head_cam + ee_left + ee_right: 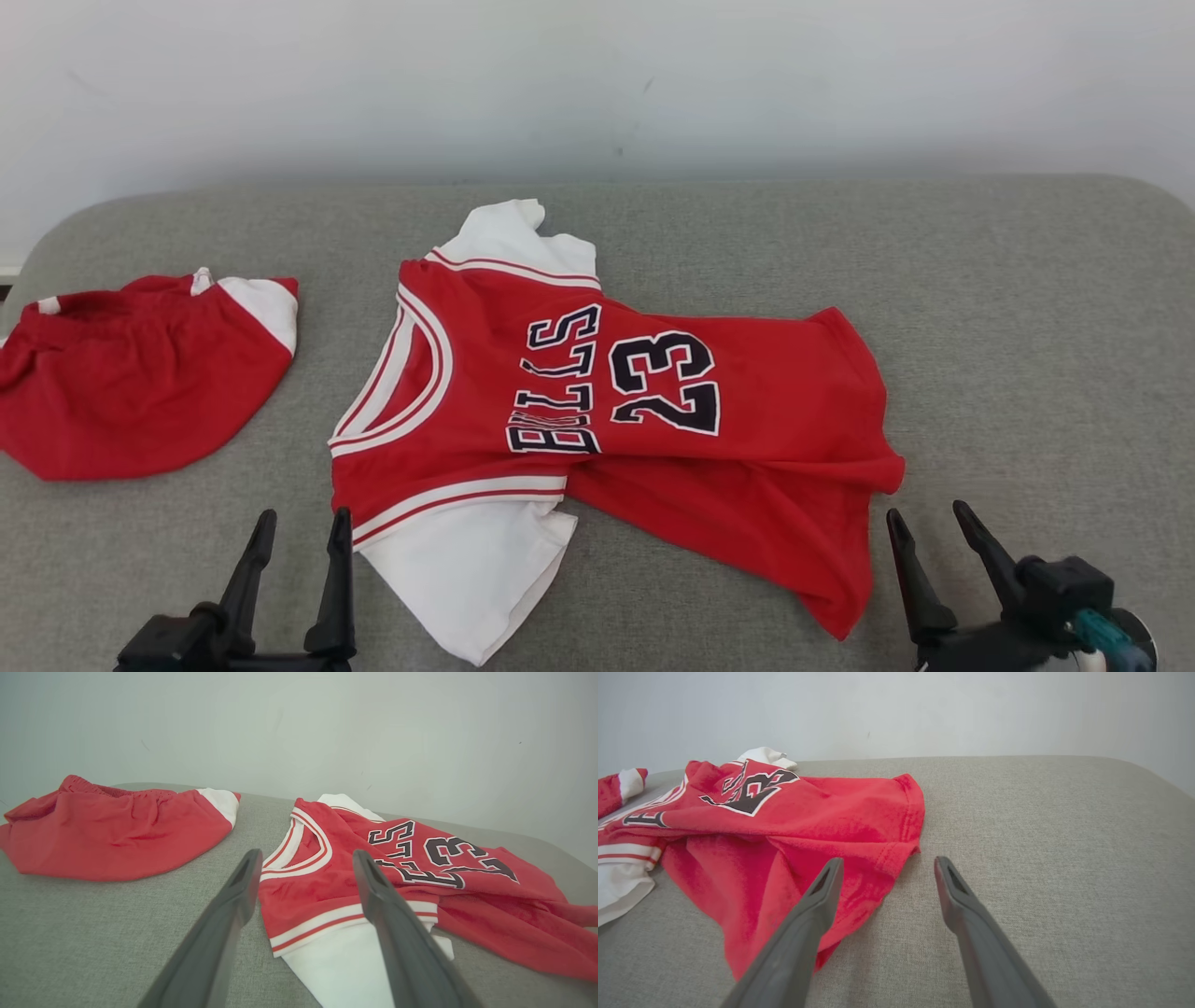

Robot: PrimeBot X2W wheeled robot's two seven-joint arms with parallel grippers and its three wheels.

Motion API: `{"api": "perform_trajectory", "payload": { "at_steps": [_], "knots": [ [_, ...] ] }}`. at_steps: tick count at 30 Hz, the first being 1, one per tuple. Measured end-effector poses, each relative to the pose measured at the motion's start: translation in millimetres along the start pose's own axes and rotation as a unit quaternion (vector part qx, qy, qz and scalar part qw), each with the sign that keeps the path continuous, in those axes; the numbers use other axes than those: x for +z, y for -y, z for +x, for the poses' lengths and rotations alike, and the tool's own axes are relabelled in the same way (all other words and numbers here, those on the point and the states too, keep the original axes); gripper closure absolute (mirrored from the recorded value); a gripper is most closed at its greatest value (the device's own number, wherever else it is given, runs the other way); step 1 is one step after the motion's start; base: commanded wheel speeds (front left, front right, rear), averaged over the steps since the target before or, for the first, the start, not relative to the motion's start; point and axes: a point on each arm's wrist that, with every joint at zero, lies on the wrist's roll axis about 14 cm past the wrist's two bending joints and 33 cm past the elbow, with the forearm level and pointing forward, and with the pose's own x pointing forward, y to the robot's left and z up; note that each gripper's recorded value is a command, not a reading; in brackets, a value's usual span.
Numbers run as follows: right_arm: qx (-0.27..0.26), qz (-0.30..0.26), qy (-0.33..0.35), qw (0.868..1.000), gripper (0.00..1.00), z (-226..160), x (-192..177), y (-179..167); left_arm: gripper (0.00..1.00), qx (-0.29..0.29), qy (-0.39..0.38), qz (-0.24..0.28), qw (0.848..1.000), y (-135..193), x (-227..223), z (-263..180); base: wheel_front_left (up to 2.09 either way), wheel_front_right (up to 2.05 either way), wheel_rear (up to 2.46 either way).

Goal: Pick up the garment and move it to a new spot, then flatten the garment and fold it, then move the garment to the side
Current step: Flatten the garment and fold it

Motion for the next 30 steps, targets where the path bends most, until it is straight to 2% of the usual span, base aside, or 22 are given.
{"api": "perform_trajectory", "payload": {
  "at_steps": [14,17,18,24,30],
  "knots": [
    [0.019,0.016,-0.125,0.992,0.0,28.2,-61.8,-15.1,0.0,0.028,-0.007,0.003,1.0,-17.1,-3.9,-3.7,0.0,0.0,0.0],
    [0.024,0.02,-0.129,0.991,0.96,31.4,-65.1,-19.6,0.0,0.035,-0.007,0.004,0.999,-21.4,-3.1,-5.9,0.0,0.0,0.0],
    [0.026,0.019,-0.124,0.992,1.0,32.1,-63.8,-20.5,0.0,0.035,-0.006,0.004,0.999,-21.8,-2.7,-6.2,0.0,0.0,0.0],
    [0.027,0.013,-0.096,0.995,1.0,37.4,-50.1,-16.9,0.0,0.036,-0.005,0.002,0.999,-21.4,-1.9,-7.0,0.0,0.0,0.0],
    [0.022,-0.017,-0.033,0.999,1.0,59.6,-2.6,3.9,0.0,0.028,-0.004,-0.001,1.0,-15.4,-2.0,-4.8,0.0,0.0,0.0]
  ]
}}
